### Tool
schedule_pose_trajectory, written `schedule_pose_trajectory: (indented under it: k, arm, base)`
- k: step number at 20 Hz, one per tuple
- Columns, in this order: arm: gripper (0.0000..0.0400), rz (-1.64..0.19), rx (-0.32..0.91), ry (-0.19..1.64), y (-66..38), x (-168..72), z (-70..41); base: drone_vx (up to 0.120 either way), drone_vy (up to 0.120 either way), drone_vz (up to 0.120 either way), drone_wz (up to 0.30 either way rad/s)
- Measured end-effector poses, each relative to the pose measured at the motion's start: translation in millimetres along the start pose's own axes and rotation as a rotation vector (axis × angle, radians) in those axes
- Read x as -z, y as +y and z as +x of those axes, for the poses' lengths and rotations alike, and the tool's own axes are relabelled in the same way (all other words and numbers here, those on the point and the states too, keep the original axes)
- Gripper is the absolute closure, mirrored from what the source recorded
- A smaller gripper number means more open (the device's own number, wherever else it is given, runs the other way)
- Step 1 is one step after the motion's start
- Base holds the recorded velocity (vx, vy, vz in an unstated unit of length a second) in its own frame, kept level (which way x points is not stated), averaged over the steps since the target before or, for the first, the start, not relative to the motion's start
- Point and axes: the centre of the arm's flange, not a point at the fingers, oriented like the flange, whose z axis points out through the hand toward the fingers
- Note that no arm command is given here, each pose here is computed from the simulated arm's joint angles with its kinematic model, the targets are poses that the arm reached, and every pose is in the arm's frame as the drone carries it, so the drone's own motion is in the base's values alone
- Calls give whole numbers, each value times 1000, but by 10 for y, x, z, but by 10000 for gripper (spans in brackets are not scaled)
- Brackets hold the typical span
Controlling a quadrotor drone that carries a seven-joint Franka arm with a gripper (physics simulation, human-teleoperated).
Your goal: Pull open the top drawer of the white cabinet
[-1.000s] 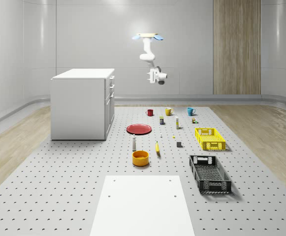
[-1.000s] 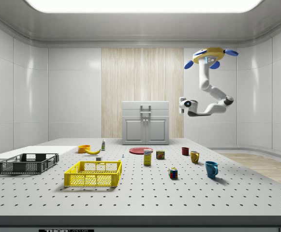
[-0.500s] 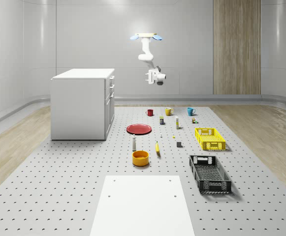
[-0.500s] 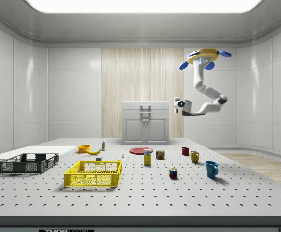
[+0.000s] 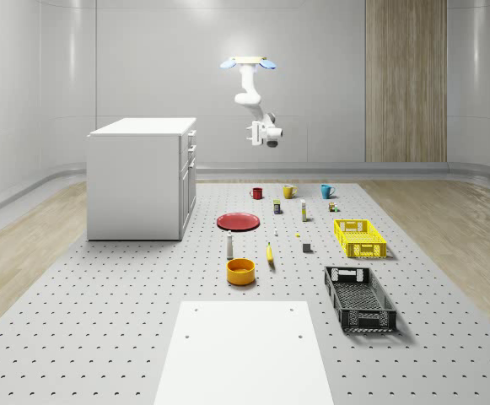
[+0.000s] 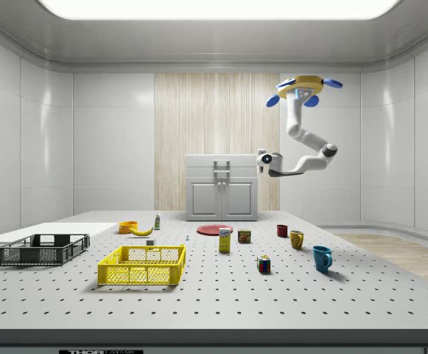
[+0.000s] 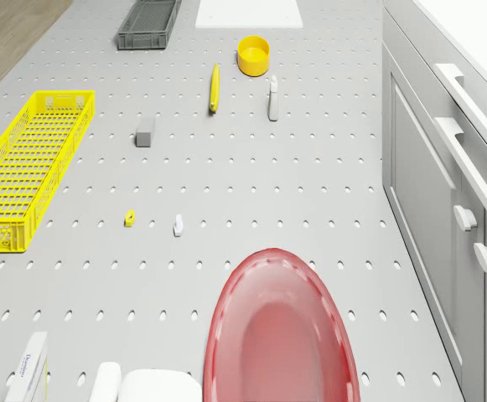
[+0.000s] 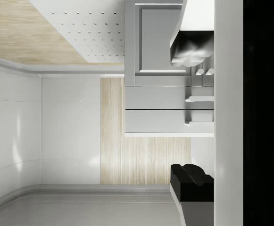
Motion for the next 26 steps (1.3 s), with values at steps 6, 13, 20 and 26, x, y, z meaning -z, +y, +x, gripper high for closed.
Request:
schedule_pose_trajectory:
  k: [6, 13, 20, 26]
  arm:
    - [95, 0, 0, 0, 0, 0, 0]
    - [95, 0, 0, 0, 0, 0, 1]
    - [95, 0, 0, 0, 0, 0, 1]
    - [95, 0, 0, 0, 1, 1, 1]
  base:
    - [120, 0, 100, 0]
    - [120, -6, 0, 0]
    - [120, -120, 0, 0]
    - [120, -120, 0, 0]
